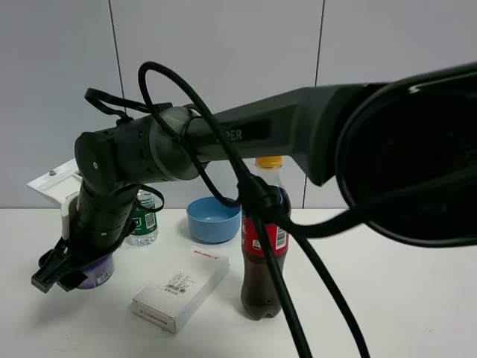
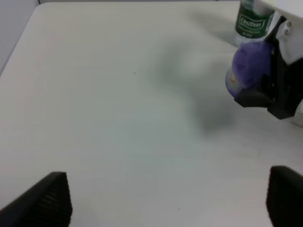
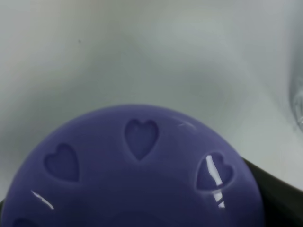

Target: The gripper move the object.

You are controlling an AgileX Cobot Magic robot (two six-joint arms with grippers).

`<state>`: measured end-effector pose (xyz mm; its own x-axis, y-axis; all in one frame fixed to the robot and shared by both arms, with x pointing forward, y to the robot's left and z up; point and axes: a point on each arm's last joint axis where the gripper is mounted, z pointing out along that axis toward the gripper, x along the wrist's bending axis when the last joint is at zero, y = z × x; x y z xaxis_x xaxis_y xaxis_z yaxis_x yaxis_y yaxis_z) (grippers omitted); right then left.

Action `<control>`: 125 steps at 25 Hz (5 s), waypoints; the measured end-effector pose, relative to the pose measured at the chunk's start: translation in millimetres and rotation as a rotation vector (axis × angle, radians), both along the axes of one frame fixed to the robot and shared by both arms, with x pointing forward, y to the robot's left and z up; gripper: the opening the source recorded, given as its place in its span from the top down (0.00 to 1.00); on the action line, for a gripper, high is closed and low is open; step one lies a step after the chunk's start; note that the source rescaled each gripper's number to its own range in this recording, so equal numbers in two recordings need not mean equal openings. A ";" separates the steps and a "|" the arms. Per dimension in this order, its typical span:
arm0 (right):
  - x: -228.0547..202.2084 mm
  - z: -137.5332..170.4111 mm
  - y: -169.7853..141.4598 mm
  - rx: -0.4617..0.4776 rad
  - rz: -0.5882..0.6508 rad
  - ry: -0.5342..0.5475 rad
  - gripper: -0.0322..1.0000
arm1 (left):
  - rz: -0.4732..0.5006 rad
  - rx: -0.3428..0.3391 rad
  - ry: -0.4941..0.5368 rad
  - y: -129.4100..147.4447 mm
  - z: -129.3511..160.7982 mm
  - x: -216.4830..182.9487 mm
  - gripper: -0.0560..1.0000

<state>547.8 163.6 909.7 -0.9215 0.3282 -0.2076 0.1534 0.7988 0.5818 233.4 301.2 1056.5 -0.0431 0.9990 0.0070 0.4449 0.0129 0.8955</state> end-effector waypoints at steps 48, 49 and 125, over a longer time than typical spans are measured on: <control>-21.3 197.4 -42.4 0.259 0.021 -0.144 0.64 | 0.000 0.000 0.000 0.0 0.0 0.0 0.00; -28.0 221.5 -51.0 0.287 0.035 -0.182 0.64 | 0.000 0.000 0.000 0.0 0.0 0.0 0.00; -299.9 152.8 -468.0 0.540 -1.248 -0.255 0.64 | 0.000 0.000 0.000 0.0 0.0 0.0 0.00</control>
